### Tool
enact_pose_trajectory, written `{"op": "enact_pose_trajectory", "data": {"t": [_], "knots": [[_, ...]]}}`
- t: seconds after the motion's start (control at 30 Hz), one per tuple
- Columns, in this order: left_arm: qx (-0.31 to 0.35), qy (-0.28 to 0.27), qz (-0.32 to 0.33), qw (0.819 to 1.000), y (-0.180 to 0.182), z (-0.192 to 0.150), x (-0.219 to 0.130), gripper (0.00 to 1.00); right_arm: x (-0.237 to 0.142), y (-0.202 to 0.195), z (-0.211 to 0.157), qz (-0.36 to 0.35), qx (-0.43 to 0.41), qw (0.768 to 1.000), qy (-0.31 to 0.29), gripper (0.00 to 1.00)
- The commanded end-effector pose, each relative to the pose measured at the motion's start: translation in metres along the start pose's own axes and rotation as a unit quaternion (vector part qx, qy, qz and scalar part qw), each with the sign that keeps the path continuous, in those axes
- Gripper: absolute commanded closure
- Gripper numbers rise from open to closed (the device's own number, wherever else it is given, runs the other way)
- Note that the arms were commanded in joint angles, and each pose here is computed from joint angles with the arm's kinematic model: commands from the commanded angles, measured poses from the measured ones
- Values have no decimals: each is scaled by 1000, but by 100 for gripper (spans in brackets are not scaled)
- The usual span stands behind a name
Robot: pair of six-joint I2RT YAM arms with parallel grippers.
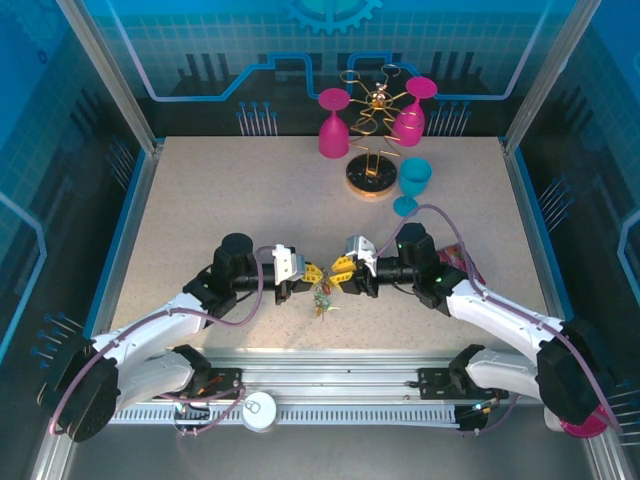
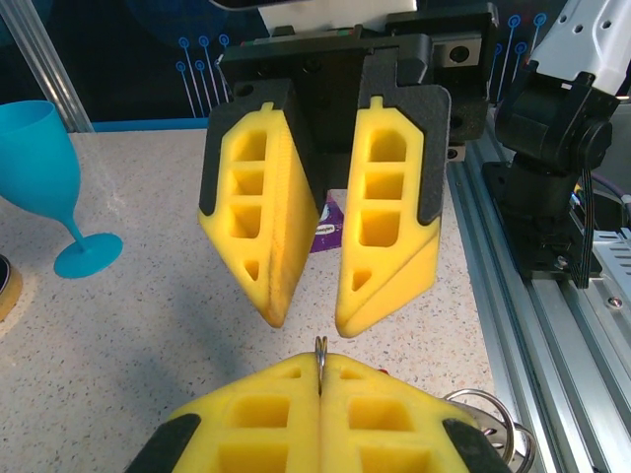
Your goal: Put the keys on the keyring
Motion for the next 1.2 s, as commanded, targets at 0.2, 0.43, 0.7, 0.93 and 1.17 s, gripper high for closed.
{"op": "enact_pose_trajectory", "data": {"t": [0.2,0.43,0.7,0.93,1.17], "knots": [[24,-25,-18,999,-4,16,0,100,11,-3,17,24,-14,999,-37,76],[22,-28,-18,999,-4,17,0,100,17,-4,18,36,-13,998,-44,79],[15,-44,-23,999,-4,22,1,100,23,-10,26,43,-21,997,-61,91],[22,-25,2,999,0,17,-1,99,17,-6,22,44,-33,998,-21,100],[42,51,9,998,4,9,-2,85,12,0,20,64,-69,991,100,100]]}}
Point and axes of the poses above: each hand's point on the last joint's axis, 136 mm out from that joint toward the fingers, its own x axis out along the fingers, its own y axis along the line the jaws close on, z = x × y, the point moved 5 cm from there along -x, back along the fingers, and after that the axes turned 9 degrees about -x, right-handed, at the moved point
